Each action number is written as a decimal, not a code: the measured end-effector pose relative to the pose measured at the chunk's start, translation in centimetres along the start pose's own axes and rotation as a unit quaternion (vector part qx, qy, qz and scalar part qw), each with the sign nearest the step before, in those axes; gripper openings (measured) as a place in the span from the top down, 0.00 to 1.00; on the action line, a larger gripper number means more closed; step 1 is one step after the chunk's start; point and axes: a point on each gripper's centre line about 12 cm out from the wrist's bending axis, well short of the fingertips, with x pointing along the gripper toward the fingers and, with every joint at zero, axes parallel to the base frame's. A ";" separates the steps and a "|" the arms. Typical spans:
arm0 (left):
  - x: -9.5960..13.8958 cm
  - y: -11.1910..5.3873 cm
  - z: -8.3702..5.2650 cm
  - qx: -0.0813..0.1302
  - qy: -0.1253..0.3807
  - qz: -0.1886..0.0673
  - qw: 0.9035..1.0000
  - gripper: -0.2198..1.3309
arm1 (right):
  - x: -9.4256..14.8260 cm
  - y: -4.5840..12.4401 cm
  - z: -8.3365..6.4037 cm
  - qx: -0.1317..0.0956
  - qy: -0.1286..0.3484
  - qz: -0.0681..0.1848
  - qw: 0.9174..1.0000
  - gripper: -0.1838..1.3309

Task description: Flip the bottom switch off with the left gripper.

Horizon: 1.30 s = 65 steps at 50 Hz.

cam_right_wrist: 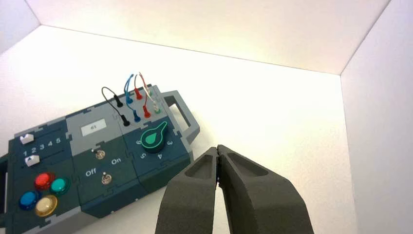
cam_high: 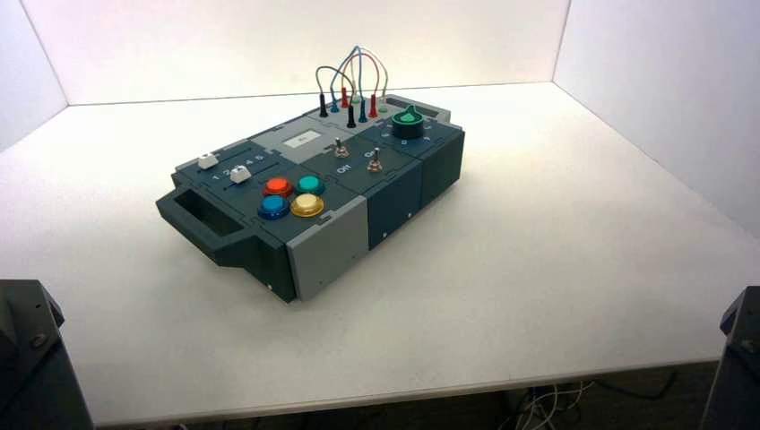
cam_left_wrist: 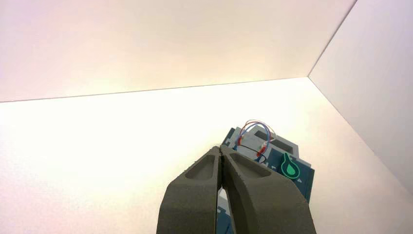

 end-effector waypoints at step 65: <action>2.9 -1.3 -7.9 -0.101 0.273 -0.030 0.956 0.96 | 16.7 1.0 1.4 0.000 0.251 0.023 0.968 0.57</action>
